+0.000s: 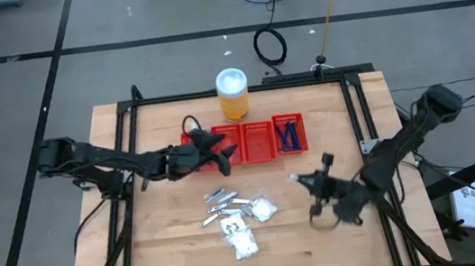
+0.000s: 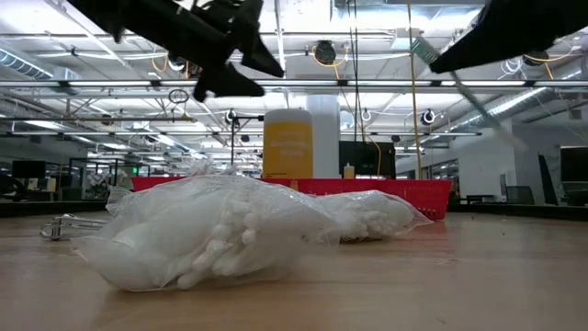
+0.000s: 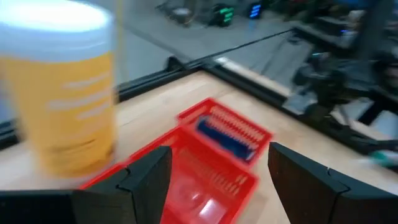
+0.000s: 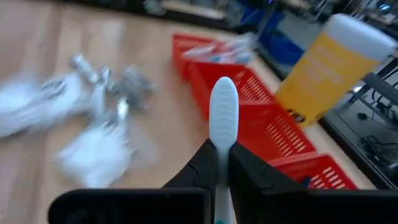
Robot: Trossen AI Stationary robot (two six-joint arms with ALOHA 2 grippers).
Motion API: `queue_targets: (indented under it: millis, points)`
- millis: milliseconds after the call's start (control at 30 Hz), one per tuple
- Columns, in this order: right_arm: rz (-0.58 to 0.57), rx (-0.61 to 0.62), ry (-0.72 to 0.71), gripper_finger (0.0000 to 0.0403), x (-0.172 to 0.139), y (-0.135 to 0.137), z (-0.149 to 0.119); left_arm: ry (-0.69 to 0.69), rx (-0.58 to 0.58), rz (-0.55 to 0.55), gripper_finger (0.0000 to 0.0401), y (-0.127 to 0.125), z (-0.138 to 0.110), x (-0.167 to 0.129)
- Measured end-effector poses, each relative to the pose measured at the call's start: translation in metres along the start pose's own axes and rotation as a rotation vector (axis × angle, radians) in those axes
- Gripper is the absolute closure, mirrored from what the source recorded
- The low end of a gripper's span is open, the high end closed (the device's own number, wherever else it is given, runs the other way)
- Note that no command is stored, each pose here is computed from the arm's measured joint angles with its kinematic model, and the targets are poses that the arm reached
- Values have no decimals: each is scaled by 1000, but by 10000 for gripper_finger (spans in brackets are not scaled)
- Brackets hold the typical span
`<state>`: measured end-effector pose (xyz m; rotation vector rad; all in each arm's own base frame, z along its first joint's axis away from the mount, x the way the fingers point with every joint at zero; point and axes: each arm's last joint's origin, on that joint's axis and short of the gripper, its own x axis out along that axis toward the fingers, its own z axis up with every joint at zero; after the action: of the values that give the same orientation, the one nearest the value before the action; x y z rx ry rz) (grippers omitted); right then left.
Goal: Pick & Place Travel size toiletries
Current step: Put the green toothbrush in the left red basket
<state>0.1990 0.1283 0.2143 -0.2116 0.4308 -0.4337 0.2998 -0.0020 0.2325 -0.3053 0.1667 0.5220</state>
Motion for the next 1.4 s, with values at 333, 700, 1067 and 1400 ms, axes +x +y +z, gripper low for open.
queue_targets:
  millis: [333,700,1067,1400]
  points:
    - [150,168,-393,390,6,-63,-42,-119,196,-281,139,-19,-42,47]
    - [306,200,-528,390,13,-79,-52,-111,251,-426,139,-65,-62,100]
    - [359,239,-549,390,13,-80,-50,-170,281,-546,139,-104,-59,131]
    - [436,272,-600,390,10,-80,-46,-193,277,-550,139,-113,-61,143]
